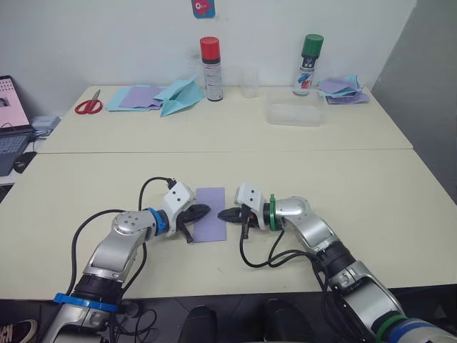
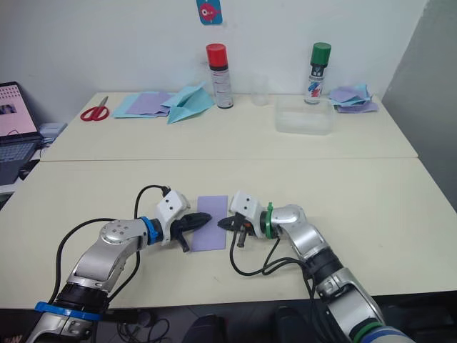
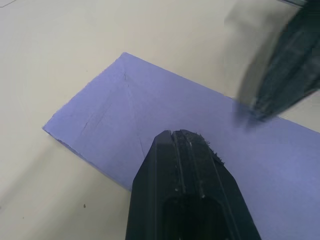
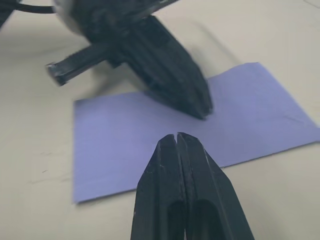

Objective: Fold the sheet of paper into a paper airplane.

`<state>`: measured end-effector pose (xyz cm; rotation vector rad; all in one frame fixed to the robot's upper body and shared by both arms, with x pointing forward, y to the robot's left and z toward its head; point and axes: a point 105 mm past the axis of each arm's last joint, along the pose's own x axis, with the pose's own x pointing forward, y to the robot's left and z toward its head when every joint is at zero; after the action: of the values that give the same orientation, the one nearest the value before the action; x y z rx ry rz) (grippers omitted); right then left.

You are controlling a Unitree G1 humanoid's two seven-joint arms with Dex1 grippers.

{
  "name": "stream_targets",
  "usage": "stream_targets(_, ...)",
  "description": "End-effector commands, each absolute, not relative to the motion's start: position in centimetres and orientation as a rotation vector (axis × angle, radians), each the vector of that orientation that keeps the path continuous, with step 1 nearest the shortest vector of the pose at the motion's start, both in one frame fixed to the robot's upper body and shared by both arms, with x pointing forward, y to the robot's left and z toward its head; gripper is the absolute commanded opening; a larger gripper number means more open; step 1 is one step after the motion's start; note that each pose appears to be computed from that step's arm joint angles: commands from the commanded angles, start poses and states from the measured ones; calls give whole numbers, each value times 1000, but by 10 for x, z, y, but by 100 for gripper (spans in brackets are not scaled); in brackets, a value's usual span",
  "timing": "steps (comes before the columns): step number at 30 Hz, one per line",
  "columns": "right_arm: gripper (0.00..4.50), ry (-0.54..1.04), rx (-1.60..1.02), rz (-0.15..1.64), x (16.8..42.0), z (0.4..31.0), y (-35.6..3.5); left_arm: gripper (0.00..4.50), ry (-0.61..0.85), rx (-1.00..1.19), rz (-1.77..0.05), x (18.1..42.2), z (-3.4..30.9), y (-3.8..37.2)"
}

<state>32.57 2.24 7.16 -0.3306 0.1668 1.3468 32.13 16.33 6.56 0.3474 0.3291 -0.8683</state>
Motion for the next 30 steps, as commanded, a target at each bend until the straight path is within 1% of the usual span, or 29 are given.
stream_targets(1, 3, 118, -314, 1304, 337, 82, 24, 0, 440, 363, -863, 314, 39, 170)
stream_targets(4, 3, 160, -384, 1272, 346, 70, 23, 0, 446, 369, -870, 314, 37, 168)
stream_targets(6, 3, 209, -431, 1284, 345, 58, 19, 0, 447, 370, -875, 313, 36, 167)
stream_targets(8, 3, 247, -450, 1352, 334, 48, 16, 0, 450, 373, -887, 311, 35, 165)
stream_targets(12, 3, 301, -459, 1530, 302, 36, 11, 0, 450, 374, -887, 310, 35, 165)
stream_targets(20, 3, 406, -460, 1664, 268, 23, -1, 0, 461, 365, -881, 307, 31, 167)
stream_targets(23, 3, 431, -442, 1697, 260, 24, -4, 0, 465, 366, -881, 306, 30, 168)
stream_targets(26, 3, 415, -396, 1693, 261, 34, -4, 0, 471, 369, -883, 306, 29, 169)
stream_targets(30, 3, 318, -269, 1660, 275, 70, -1, 0, 472, 374, -884, 306, 29, 171)
